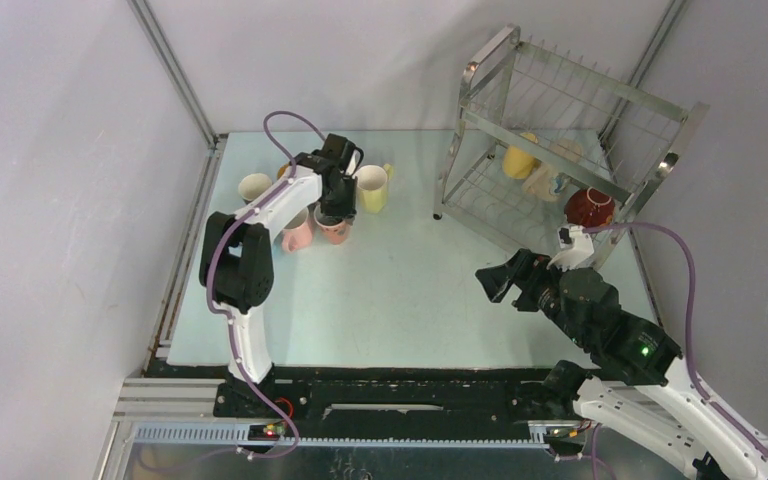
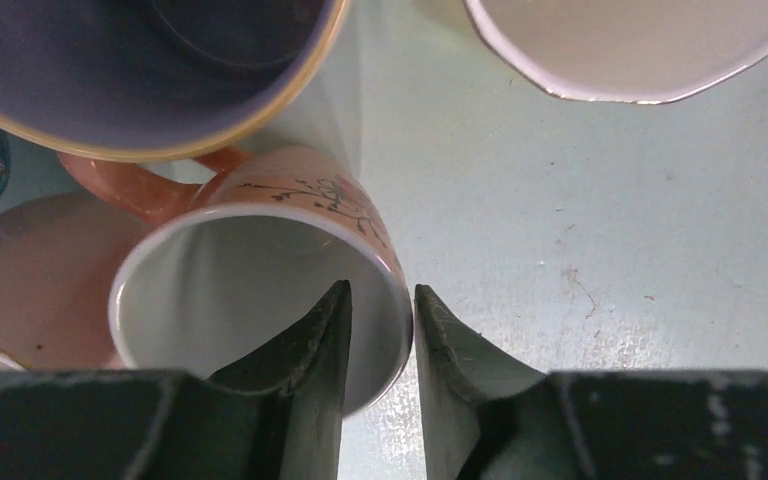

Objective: Unload the cups from the dish rack
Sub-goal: Place the cup at the center of the board, then move the dish rack to the center of the board.

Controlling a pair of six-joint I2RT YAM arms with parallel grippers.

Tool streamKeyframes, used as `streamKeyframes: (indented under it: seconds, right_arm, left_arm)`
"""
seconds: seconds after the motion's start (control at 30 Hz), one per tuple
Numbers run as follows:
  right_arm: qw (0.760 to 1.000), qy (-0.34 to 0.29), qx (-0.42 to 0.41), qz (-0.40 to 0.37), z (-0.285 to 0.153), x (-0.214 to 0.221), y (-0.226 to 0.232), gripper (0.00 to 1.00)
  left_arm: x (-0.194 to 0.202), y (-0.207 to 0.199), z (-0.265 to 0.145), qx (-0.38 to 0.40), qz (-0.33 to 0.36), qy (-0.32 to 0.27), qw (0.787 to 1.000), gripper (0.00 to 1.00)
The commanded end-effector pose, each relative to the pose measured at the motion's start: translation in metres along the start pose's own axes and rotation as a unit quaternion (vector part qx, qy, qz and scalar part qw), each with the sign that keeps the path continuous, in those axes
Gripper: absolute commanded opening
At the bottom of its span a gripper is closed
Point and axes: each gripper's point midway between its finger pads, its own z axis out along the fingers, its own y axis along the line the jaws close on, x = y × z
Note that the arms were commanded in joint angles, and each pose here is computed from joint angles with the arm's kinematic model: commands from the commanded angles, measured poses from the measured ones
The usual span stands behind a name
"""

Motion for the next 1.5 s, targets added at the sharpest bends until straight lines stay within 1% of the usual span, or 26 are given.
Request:
streamKeyframes:
  seconds: [0.0, 0.23, 0.4, 0.47, 0.57, 0.67, 0.87, 0.97, 1.07, 1.13, 1.33, 1.47]
  right_arm:
    - [1.000, 0.000, -0.003, -0.004, 0.004, 0.001, 0.003, 1.00]
    - [1.000, -0.008, 0.012, -0.016, 0.008, -0.001, -0.002, 1.00]
    - [0.999, -0.016, 0.036, -0.031, 0.016, -0.004, -0.008, 1.00]
    - [0.998, -0.014, 0.049, -0.037, 0.022, -0.004, -0.012, 1.00]
    - [0.997, -0.011, 0.065, -0.040, 0.034, -0.005, -0.017, 1.00]
    - [0.996, -0.013, 0.081, -0.037, 0.048, -0.008, -0.026, 1.00]
    - [0.990, -0.020, 0.134, -0.028, 0.075, -0.016, -0.059, 1.00]
    - [0.987, -0.032, 0.156, -0.027, 0.079, -0.022, -0.073, 0.99]
    - [0.986, -0.046, 0.157, -0.027, 0.076, -0.025, -0.075, 1.00]
    - [0.985, -0.049, 0.161, -0.025, 0.071, -0.025, -0.075, 1.00]
    - [0.976, -0.067, 0.207, 0.004, 0.031, -0.019, -0.092, 1.00]
    - [0.964, -0.105, 0.245, 0.017, 0.003, -0.026, -0.113, 1.00]
  left_arm:
    - [-0.032, -0.010, -0.024, 0.017, 0.009, -0.051, 0.998, 0.37]
    - [-0.042, -0.016, -0.044, 0.033, 0.009, -0.071, 0.997, 0.47]
    - [-0.047, -0.023, -0.070, 0.049, 0.010, -0.096, 0.994, 0.56]
    - [-0.047, -0.029, -0.083, 0.063, 0.012, -0.106, 0.992, 0.60]
    - [-0.046, -0.038, -0.101, 0.087, 0.014, -0.121, 0.989, 0.72]
    - [-0.047, -0.047, -0.124, 0.111, 0.012, -0.149, 0.983, 0.80]
    - [-0.041, -0.057, -0.171, 0.161, 0.001, -0.197, 0.967, 0.92]
    - [-0.033, -0.060, -0.193, 0.179, 0.002, -0.216, 0.960, 0.96]
    - [-0.023, -0.062, -0.212, 0.194, 0.002, -0.234, 0.953, 1.00]
    - [-0.015, -0.063, -0.221, 0.205, 0.002, -0.240, 0.949, 1.00]
    - [0.000, -0.066, -0.238, 0.228, 0.005, -0.253, 0.940, 1.00]
    - [0.004, -0.071, -0.246, 0.244, 0.009, -0.256, 0.935, 1.00]
